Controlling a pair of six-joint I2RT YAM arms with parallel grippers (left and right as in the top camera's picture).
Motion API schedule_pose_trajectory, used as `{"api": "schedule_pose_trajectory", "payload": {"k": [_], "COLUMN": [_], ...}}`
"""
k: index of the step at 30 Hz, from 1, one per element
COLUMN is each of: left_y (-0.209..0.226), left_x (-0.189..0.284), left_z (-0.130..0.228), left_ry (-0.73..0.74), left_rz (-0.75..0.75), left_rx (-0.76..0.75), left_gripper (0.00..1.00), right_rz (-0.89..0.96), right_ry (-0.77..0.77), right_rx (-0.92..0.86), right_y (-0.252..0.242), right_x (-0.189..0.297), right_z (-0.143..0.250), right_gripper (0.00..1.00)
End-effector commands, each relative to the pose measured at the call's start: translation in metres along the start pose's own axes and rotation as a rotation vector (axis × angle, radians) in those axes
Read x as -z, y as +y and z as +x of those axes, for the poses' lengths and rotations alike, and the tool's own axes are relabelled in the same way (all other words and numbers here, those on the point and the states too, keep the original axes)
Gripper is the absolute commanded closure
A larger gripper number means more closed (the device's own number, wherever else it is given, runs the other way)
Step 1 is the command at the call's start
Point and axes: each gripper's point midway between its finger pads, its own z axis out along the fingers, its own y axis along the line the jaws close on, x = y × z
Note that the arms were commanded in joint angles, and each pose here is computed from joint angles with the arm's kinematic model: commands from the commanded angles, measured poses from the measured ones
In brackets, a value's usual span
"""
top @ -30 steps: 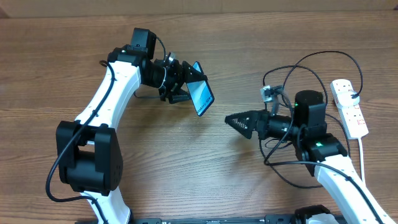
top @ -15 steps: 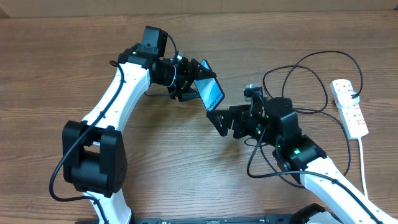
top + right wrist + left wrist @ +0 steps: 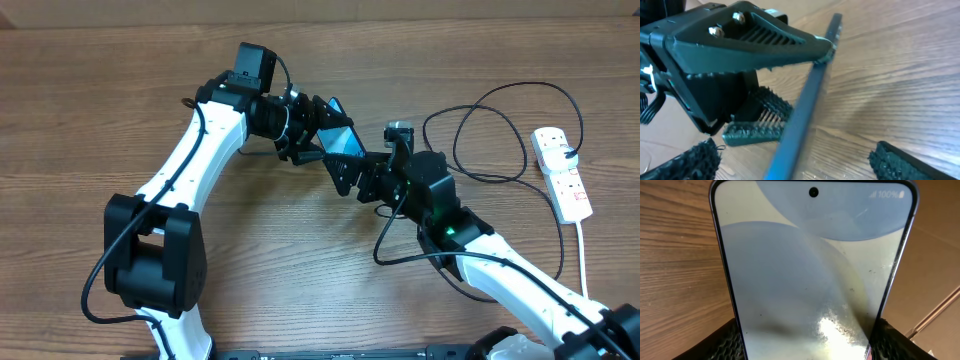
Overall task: Plug charger to phone and switch on socket
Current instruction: 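Grasp the phone's top edge with the right gripper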
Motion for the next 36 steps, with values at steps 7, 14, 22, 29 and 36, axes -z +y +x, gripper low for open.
{"api": "schedule_pose_trajectory", "payload": {"k": [7, 14, 22, 29, 36], "left_y": [-0.028, -0.033, -0.038, -0.039, -0.039], "left_x": [0.000, 0.000, -0.002, -0.006, -0.006], "left_z": [0.022, 0.020, 0.021, 0.025, 0.025], "left_ry": [0.030, 0.021, 0.020, 0.028, 0.028], "left_rz": [0.043, 0.060, 0.070, 0.066, 0.066], "left_rx": [-0.058, -0.031, -0.024, -0.032, -0.032], "left_gripper": [0.60, 0.59, 0.59, 0.58, 0.58], "right_rz": [-0.022, 0.005, 0.026, 0.032, 0.048], "right_ry": [-0.049, -0.070, -0.099, -0.098, -0.079], "right_rx": [0.007, 0.005, -0.043, -0.043, -0.048], "right_y": [0.008, 0.003, -0.001, -0.002, -0.006], "right_x": [-0.006, -0.006, -0.005, -0.005, -0.006], "right_z": [-0.013, -0.017, -0.022, -0.022, -0.017], "right_gripper": [0.20, 0.30, 0.38, 0.58, 0.72]}}
